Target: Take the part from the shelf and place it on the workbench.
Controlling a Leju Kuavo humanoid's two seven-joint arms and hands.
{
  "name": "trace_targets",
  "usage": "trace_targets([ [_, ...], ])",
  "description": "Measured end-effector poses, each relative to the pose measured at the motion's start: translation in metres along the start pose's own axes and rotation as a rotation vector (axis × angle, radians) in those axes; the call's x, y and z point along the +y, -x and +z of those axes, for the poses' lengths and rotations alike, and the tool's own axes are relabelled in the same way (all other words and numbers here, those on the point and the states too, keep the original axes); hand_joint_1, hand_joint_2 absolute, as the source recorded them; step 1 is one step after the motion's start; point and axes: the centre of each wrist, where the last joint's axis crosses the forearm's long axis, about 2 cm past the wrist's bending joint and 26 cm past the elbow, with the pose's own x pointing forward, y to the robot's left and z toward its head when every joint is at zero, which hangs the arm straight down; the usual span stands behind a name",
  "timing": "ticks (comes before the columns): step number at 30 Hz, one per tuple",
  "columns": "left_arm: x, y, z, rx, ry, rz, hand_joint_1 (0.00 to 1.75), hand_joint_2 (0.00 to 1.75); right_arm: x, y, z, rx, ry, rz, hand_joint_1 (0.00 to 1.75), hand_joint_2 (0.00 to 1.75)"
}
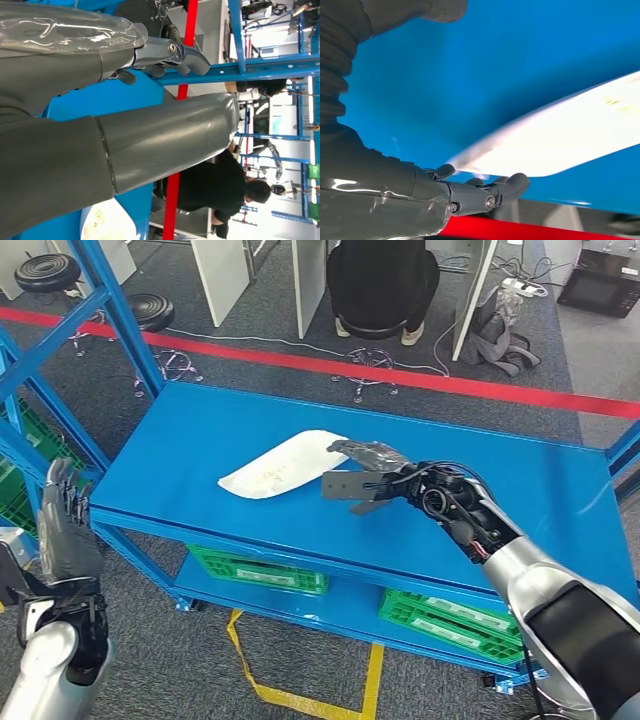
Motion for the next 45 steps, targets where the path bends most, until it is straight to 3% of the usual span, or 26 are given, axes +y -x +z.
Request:
trace_targets([
  [6,-0.002,0.001,-0.002,-0.021,0.011,0.009,0.00,0.00,-0.011,-0.019,-0.016,-0.094,-0.004,0.141,0.00,1.75],
  [14,-0.002,0.005,0.000,-0.026,0.030,0.018,0.00,0.00,-0.008,-0.023,-0.027,-0.141,0.004,0.267,0.00,1.75],
  [34,-0.001,0.009,-0.003,-0.013,0.020,0.012,0.00,0.00,0.019,-0.008,-0.030,-0.108,-0.126,0.272,0.00,1.75],
  [45,-0.001,0.011,-0.003,-0.009,0.026,0.006,0.00,0.00,0.016,0.007,-0.028,-0.070,-0.171,0.297,0.00,1.75],
])
